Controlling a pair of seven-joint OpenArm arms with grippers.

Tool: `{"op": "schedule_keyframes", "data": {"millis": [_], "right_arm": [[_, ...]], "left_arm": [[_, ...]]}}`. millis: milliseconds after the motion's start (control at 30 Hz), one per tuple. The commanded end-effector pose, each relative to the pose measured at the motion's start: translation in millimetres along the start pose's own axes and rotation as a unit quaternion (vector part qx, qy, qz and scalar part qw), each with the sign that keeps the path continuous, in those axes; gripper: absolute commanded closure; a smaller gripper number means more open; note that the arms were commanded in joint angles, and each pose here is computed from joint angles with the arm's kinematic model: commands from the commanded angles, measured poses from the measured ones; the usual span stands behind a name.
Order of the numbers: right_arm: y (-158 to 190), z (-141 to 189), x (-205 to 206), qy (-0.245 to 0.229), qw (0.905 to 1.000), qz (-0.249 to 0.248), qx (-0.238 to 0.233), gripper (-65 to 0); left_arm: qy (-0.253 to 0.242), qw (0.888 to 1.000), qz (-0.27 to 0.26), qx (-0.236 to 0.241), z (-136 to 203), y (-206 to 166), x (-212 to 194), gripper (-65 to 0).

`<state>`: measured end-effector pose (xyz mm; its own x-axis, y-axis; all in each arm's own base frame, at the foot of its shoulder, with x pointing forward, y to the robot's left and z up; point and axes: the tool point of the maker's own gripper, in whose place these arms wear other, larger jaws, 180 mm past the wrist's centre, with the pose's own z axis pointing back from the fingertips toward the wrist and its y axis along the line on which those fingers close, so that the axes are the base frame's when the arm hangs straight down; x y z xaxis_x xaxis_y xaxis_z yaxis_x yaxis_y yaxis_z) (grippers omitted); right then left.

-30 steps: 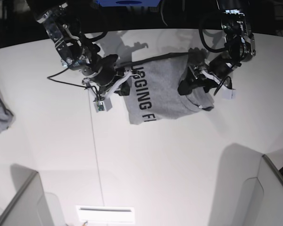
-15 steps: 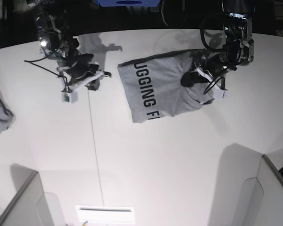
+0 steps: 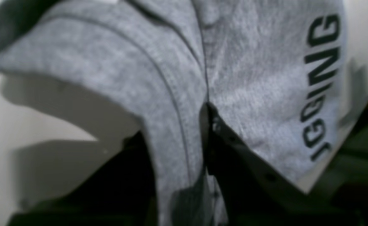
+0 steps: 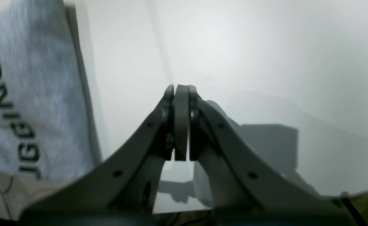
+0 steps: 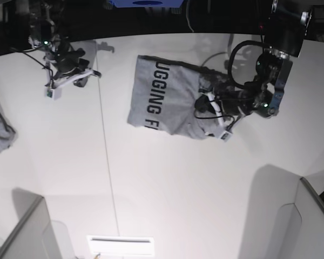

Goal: Fold the T-shirt properly
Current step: 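Drag the bundle with the left gripper and square it on the table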

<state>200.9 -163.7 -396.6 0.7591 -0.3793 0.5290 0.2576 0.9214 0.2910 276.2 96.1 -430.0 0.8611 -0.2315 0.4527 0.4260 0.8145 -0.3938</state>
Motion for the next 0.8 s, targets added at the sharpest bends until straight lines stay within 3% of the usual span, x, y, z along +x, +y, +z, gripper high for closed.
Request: {"op": "schedule_keyframes", "data": {"millis": [0,167,333,500,733,767], "right_arm": [[-2.0,3.9,10.5,-0.020,0.9998,0.005,-0.001,0.0],[-22.7,7.6,15.5,-0.028,0.9992,-0.008,-0.026,0.0],[-34.5,11.6,10.3,-0.031,0.9977,-0.041,-0.043,0.0],[-41.4,14.7,-2.7,-0.025,0.9956,-0.072,-0.055,0.0],[-37.0,14.5,-13.7,-0.017,0.9945,-0.089,-0.054,0.0],[-36.1,14.3,-14.4,-0.017,0.9943,-0.091,-0.053,0.0]], "left_arm": [[0.021,0.999,-0.026,0.021,-0.6,4.9,-3.2,0.0],[0.063,0.987,-0.139,0.051,-13.7,-2.7,5.0,0.0],[0.102,0.956,-0.263,0.077,-23.9,-10.1,12.4,0.0],[0.139,0.905,-0.397,0.070,-27.7,-17.2,15.6,0.0],[0.175,0.812,-0.548,0.099,-32.9,-15.3,24.3,0.0],[0.171,0.803,-0.563,0.092,-34.3,-18.0,24.8,0.0]]}}
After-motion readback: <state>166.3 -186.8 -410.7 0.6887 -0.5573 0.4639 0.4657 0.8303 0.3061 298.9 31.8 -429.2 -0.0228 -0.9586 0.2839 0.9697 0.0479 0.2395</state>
